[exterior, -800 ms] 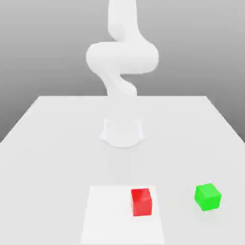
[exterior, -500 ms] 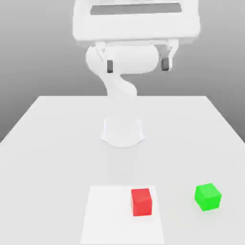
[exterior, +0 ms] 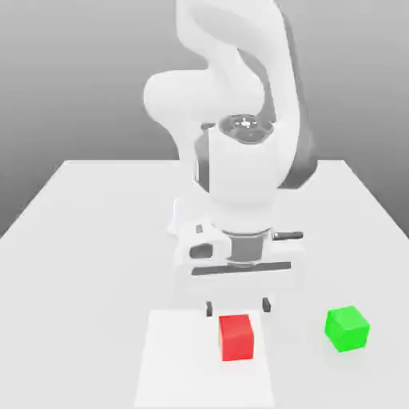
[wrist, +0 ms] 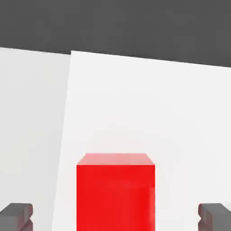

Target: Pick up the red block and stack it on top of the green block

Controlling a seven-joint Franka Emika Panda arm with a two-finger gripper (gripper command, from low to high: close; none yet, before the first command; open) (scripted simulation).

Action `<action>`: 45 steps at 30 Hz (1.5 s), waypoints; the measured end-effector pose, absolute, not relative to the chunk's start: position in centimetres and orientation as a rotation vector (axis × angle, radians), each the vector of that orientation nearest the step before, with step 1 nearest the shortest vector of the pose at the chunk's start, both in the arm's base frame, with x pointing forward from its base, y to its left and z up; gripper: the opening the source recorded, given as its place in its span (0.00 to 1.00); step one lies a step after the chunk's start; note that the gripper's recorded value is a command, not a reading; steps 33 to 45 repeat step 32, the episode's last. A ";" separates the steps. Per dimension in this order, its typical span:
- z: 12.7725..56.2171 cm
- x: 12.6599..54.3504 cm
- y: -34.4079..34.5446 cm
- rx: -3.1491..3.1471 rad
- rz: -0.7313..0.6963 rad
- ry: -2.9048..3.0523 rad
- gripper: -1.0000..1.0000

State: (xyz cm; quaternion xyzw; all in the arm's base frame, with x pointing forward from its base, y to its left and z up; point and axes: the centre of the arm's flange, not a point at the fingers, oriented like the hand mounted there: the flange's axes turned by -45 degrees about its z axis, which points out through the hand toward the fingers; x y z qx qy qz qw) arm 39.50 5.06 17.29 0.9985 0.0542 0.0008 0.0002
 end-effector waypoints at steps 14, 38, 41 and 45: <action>18.2 39.4 5.1 3.136 0.001 0.170 0.00; 18.3 35.8 24.4 2.968 0.000 1.029 1.00; 18.3 35.8 24.4 2.968 0.000 1.029 1.00; 18.3 35.8 24.4 2.968 0.000 1.029 1.00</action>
